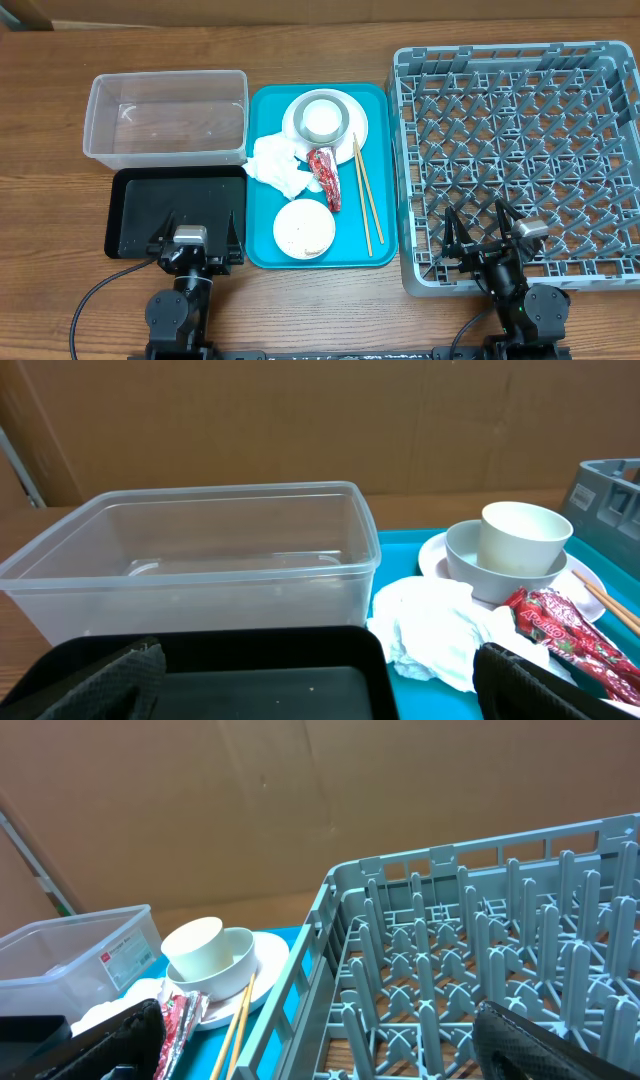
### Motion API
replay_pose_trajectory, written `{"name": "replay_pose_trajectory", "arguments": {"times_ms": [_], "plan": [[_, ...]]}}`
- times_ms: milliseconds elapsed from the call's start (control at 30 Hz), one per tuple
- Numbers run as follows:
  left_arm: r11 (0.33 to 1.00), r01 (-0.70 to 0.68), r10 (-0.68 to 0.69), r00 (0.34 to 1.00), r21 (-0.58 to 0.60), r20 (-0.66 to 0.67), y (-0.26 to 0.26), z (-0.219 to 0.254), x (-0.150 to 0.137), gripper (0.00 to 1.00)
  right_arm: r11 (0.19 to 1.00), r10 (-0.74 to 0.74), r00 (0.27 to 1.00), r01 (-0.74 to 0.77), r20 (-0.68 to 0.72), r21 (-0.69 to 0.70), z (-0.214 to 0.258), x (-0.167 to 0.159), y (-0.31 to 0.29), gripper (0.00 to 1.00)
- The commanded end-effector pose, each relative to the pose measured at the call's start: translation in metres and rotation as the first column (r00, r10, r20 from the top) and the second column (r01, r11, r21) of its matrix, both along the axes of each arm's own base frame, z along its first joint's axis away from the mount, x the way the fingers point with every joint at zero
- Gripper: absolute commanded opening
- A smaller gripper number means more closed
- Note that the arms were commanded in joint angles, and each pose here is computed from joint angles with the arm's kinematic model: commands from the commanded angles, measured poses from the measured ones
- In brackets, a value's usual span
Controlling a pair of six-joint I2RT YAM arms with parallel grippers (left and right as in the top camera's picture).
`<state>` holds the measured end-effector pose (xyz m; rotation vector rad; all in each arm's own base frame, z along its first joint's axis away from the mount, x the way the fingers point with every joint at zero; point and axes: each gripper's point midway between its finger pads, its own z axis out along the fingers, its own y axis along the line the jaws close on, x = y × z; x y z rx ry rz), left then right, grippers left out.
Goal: Sort waste into correct bins and load items into the dishwasher
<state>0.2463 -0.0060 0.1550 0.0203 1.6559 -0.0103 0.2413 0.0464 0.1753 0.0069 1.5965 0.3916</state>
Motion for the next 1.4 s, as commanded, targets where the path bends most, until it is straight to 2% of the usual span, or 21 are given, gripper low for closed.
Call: {"name": "replay_pose_trajectory", "arguments": {"times_ms": [0,100,200,333,467,700,900,1033,1200,1367], "plan": [[0.998,0.009,-0.009,1.000,-0.064,0.004,-0.002,0.000,0.000,1.00,1.000,-0.013,1.000,0.013,0.006,0.000,-0.001,0.000,-0.003,1.00],[0.992,0.012,-0.013,1.000,-0.123,0.000,-0.004,0.000,0.000,1.00,1.000,-0.013,1.000,0.013,0.006,0.000,-0.001,0.000,-0.003,1.00],[0.967,0.123,-0.125,0.992,-0.225,0.003,-0.024,0.003,-0.003,1.00,1.000,-0.013,1.000,0.013,0.005,0.000,-0.002,0.000,-0.003,1.00],[0.890,0.330,-0.335,0.941,-0.315,0.038,-0.061,0.022,-0.015,1.00,1.000,-0.013,1.000,0.013,0.006,0.000,-0.001,0.000,-0.003,1.00],[0.832,0.370,-0.378,0.923,-0.413,0.068,-0.069,0.054,-0.026,1.00,1.000,-0.013,1.000,0.013,0.005,0.000,-0.002,0.000,-0.003,1.00],[0.778,0.484,-0.483,0.868,-0.401,0.110,-0.087,0.118,-0.051,1.00,1.000,-0.013,1.000,0.013,0.006,0.000,-0.001,0.000,-0.003,1.00],[0.781,0.396,-0.485,0.872,-0.484,-0.069,-0.087,0.142,-0.045,1.00,1.000,-0.013,1.000,0.013,0.005,0.000,-0.002,0.000,-0.003,1.00],[0.775,0.313,-0.505,0.829,-0.549,-0.240,-0.091,0.162,-0.038,1.00,1.000,-0.013,1.000,0.013,0.005,0.000,-0.002,0.000,-0.003,1.00],[0.823,0.253,-0.506,0.734,-0.509,-0.453,-0.090,0.188,-0.032,1.00,1.000,-0.013,1.000,0.013,0.006,0.000,-0.001,0.000,-0.003,1.00],[0.840,0.248,-0.496,0.712,-0.483,-0.497,-0.089,0.213,-0.011,1.00,1.000,-0.013,1.000,0.013,0.005,0.000,-0.002,0.000,-0.003,1.00]]}}
